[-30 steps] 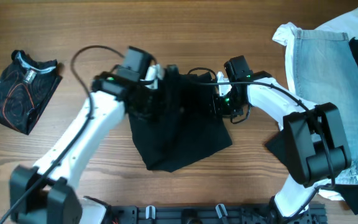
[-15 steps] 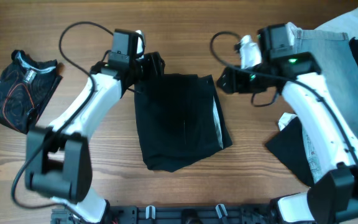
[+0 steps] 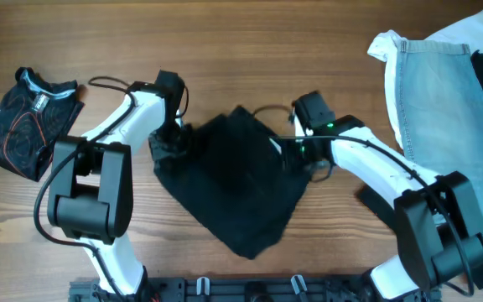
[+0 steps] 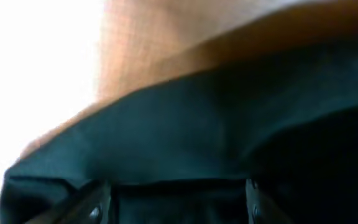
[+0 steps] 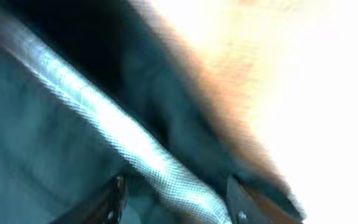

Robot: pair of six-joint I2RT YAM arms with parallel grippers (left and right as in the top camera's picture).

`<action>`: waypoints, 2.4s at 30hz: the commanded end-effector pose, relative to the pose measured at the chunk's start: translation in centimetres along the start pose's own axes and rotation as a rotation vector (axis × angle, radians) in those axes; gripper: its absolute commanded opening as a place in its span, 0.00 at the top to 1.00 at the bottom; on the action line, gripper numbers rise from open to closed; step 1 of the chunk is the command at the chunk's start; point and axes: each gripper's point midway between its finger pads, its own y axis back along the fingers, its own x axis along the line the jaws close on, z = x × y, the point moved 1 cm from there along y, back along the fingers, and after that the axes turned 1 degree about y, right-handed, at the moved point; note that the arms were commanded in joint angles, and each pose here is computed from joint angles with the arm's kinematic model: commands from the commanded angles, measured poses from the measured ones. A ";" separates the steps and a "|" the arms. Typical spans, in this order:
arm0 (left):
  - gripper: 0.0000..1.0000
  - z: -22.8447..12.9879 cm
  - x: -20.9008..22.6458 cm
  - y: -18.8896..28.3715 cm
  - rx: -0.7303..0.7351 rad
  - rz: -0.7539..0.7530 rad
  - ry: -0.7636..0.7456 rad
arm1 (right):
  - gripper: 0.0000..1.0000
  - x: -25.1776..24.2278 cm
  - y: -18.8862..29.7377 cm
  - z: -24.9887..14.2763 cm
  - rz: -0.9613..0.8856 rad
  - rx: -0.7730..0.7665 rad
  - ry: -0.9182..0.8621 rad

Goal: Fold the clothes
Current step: 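Carry the folded black garment with the left gripper to the table's left side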

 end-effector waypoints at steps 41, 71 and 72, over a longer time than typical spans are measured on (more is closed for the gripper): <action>0.96 15.9 6.4 15.9 -0.554 -0.141 0.003 | 0.05 -1.7 10.1 7.1 -0.149 -0.365 0.055; 0.00 17.4 13.5 26.2 -0.872 -0.194 0.107 | 0.00 3.5 12.5 10.9 0.172 -0.537 0.012; 0.00 17.1 10.0 25.5 -0.848 -0.194 0.016 | 0.00 3.2 12.7 11.3 0.163 -0.556 0.010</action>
